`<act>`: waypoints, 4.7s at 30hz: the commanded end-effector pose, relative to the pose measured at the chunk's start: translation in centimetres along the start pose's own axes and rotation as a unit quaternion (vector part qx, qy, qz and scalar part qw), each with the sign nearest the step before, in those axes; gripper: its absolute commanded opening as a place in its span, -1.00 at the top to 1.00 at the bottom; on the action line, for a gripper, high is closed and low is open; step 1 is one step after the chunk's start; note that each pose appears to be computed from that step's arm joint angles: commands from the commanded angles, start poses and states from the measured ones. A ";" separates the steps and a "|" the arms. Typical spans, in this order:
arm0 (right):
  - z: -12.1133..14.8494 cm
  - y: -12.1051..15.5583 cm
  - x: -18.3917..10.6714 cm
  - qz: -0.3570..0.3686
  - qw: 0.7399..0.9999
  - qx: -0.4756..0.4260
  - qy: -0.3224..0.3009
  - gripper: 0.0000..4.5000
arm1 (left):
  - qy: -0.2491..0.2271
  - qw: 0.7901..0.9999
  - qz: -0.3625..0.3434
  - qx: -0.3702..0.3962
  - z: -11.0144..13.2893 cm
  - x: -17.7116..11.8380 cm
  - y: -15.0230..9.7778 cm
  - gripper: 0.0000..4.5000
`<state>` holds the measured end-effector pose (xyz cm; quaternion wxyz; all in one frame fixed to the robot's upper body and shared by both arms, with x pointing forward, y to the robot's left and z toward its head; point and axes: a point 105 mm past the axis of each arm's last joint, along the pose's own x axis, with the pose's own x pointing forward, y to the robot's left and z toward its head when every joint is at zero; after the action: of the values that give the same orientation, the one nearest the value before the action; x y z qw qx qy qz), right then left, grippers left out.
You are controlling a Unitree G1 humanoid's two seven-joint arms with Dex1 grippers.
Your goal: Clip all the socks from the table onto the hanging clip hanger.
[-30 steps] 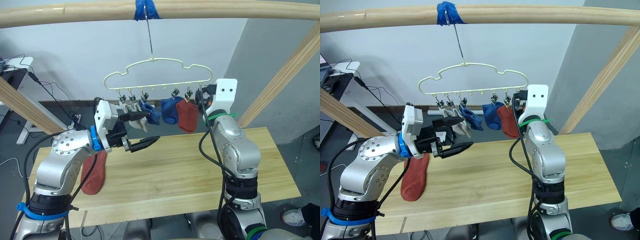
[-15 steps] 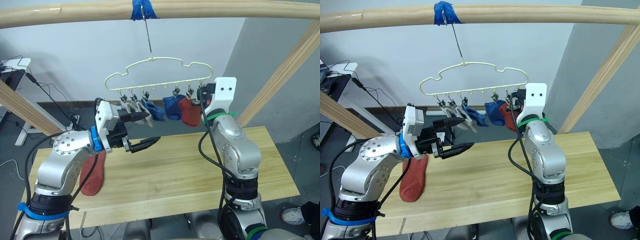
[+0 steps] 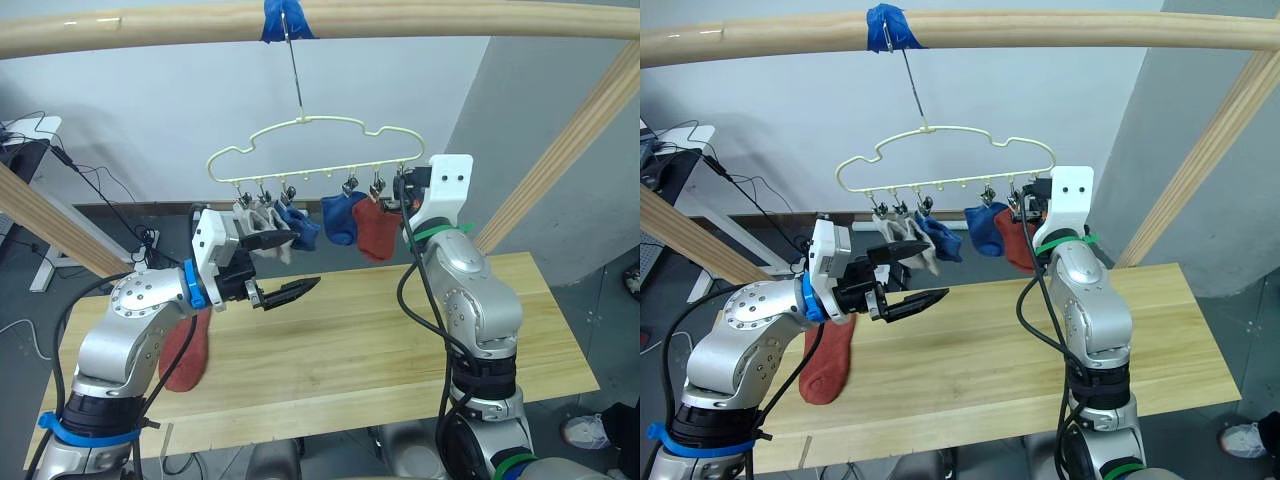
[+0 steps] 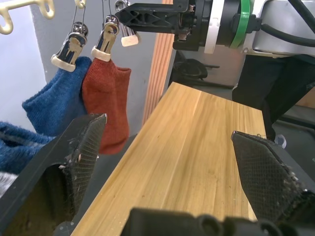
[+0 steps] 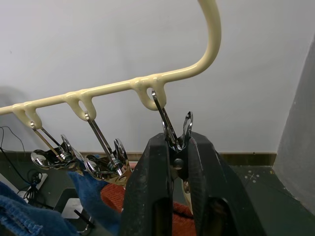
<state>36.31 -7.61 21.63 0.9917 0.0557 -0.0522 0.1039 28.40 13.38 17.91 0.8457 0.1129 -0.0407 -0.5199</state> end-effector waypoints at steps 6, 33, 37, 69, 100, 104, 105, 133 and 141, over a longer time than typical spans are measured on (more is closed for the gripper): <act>1.6 0.5 -0.4 0.007 0.999 -0.010 -0.034 -0.13 | -0.015 1.000 -0.001 0.023 1.0 0.1 -0.1 -1.00; 1.4 0.6 0.4 -0.001 0.999 -0.005 -0.033 0.03 | -0.012 1.000 -0.002 0.025 1.0 0.2 0.0 -1.00; 1.3 0.7 0.5 -0.001 0.999 -0.005 -0.033 0.03 | -0.012 1.000 -0.003 0.025 1.0 0.1 0.0 -1.00; 1.3 0.3 0.2 -0.020 0.999 0.008 -0.032 0.03 | -0.013 1.000 -0.008 0.026 1.0 0.3 0.0 -1.00; 1.4 0.4 -0.3 -0.022 0.999 0.021 -0.031 0.91 | -0.014 0.999 -0.015 0.025 1.0 0.5 0.0 -1.00; 1.5 0.5 -0.3 -0.019 0.999 0.020 -0.035 0.96 | -0.013 1.000 -0.014 0.023 0.9 0.5 0.0 -1.00; 1.5 0.5 -0.3 -0.018 0.999 0.019 -0.036 0.96 | -0.013 1.000 -0.012 0.021 0.8 0.4 0.0 -1.00; 1.9 0.4 -0.3 -0.014 0.999 0.020 -0.033 0.96 | -0.019 0.998 0.050 -0.011 -0.7 -0.1 0.1 -1.00; 1.4 0.3 -0.4 -0.013 1.000 0.005 -0.018 0.96 | -0.023 0.998 0.051 -0.007 -0.4 0.2 0.4 -1.00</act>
<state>36.41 -7.68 21.08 0.9939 0.0616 -0.0309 0.0857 29.01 13.53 16.33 0.8723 0.0802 -0.0354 -0.4811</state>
